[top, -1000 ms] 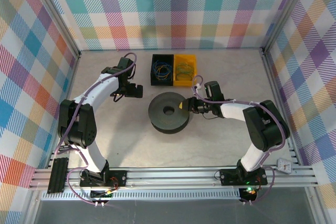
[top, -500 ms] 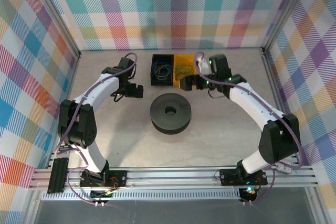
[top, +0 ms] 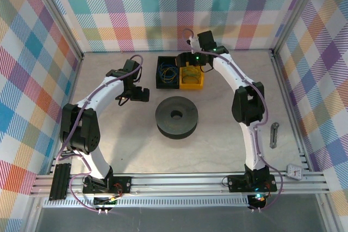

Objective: Wrap the cables

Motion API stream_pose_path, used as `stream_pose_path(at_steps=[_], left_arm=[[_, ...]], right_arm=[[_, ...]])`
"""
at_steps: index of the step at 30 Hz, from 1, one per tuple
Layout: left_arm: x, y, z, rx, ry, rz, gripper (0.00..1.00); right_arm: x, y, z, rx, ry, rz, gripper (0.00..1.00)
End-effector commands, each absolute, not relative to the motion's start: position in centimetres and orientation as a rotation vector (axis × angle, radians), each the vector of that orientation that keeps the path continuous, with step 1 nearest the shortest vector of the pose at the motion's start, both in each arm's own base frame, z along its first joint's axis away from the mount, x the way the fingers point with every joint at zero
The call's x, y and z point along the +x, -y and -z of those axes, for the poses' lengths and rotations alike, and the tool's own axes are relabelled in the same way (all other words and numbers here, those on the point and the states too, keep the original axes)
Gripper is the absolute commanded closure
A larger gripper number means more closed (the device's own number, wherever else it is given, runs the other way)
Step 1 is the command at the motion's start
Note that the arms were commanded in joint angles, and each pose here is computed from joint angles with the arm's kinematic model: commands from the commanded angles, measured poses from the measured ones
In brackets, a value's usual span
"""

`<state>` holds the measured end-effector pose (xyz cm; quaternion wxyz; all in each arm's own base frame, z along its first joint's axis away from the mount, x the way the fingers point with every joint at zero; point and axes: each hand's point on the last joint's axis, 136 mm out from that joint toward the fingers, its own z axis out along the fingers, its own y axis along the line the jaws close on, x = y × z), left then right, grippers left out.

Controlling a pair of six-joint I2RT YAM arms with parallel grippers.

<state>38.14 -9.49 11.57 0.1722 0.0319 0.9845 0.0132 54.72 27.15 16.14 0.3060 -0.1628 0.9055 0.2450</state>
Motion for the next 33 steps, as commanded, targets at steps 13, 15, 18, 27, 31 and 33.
stream_pose_path(at_steps=[13,15,18,27,31,33], left_arm=[[37.8,10.6,-13.3,0.13,-2.769,0.016,0.0],[37.8,10.6,-13.3,0.132,-2.771,0.015,0.0],[37.8,10.5,-13.4,0.134,-2.769,0.012,0.0],[37.7,10.6,-13.3,0.139,-2.774,0.012,0.0],[37.7,10.6,-13.3,0.139,-2.772,0.012,0.0],[37.7,10.6,-13.2,0.14,-2.776,0.013,0.0]], right_arm=[[56.3,-25.0,-12.6,-0.472,-2.486,-0.47,0.46],[56.5,-24.9,-12.1,-0.478,-2.492,-0.449,0.48],[56.9,-24.9,-11.5,-0.488,-2.496,-0.435,0.52],[57.2,-25.2,-10.1,-0.507,-2.509,-0.443,0.55],[57.3,-25.3,-9.8,-0.507,-2.51,-0.455,0.58],[57.3,-25.4,-9.7,-0.509,-2.509,-0.455,0.62]])
